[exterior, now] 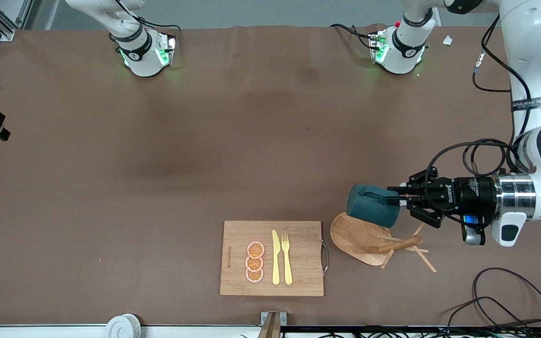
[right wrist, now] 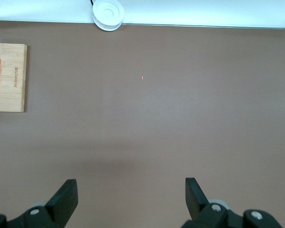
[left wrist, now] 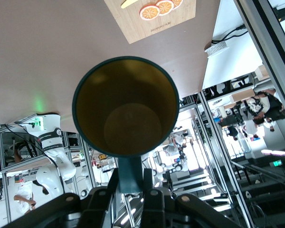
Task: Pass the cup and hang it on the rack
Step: 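Lower the mug handle onto a rack peg with the left gripper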
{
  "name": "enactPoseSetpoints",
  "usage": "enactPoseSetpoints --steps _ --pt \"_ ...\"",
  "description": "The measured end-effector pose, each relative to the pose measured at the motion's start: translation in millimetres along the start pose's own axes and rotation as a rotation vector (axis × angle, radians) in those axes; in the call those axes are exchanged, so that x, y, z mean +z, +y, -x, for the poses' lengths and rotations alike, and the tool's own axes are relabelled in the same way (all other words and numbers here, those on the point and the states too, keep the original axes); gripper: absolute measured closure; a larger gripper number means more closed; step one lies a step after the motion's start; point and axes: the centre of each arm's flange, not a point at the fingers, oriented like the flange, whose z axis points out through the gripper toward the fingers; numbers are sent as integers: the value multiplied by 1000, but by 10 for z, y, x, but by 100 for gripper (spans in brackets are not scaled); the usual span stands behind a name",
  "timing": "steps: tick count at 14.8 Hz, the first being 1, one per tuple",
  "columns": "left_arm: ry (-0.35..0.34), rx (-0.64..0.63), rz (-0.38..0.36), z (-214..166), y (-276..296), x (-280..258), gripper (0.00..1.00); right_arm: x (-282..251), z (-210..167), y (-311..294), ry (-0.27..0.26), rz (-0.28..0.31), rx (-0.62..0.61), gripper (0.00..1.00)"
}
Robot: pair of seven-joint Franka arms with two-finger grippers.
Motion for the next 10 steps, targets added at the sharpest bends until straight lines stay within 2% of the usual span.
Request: enactPoseSetpoints --steps 4,7,10 --pt "-56 -12 28 -334 -24 75 79 0 0 0 0 0 0 0" --pt "-65 -31 43 -591 -74 38 79 0 0 0 0 0 0 0" --pt "-84 -43 57 -677 -81 45 79 0 0 0 0 0 0 0"
